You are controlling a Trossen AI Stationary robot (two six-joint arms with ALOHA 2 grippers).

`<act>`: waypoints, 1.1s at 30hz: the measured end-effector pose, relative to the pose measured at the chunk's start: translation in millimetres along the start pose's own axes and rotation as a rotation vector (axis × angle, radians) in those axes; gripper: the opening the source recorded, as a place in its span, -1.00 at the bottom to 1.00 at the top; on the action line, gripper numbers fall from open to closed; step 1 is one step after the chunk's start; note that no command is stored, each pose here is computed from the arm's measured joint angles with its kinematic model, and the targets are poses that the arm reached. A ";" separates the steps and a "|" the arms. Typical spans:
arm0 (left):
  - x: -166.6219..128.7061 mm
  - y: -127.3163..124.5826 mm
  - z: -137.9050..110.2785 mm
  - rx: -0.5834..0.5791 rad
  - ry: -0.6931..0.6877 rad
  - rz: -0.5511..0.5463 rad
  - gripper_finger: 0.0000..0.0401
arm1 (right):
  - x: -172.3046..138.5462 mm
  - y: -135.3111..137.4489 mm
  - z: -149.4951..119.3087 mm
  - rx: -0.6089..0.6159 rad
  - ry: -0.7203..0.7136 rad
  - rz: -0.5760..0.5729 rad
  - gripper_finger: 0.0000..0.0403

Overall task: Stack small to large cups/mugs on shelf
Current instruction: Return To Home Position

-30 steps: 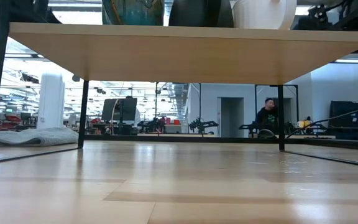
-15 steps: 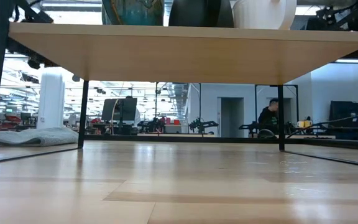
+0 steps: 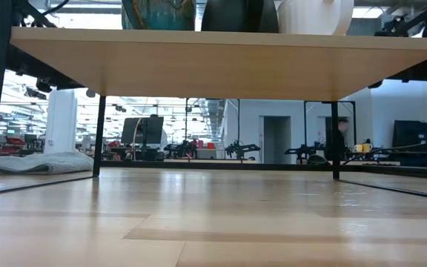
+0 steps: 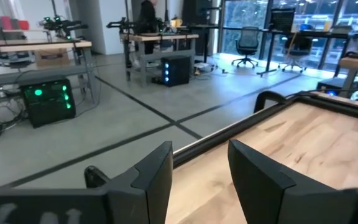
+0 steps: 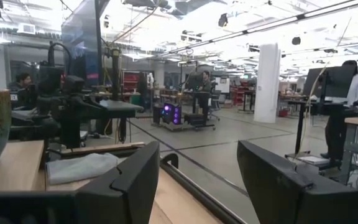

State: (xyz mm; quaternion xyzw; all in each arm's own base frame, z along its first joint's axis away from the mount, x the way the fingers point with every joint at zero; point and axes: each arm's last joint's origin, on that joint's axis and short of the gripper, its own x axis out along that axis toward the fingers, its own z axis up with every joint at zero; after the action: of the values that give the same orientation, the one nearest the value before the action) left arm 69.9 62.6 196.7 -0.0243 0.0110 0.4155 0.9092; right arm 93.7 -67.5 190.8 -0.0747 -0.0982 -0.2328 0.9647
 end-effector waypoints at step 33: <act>6.2 2.9 -26.7 0.006 0.052 0.104 -0.27 | 0.2 1.4 -2.3 -0.053 0.025 0.013 0.19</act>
State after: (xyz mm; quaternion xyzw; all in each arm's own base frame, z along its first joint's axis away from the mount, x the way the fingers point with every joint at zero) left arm 71.8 67.8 169.7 -0.0318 0.0370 0.4616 0.8858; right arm 94.8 -66.8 188.4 -0.0977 -0.0795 -0.2300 0.9650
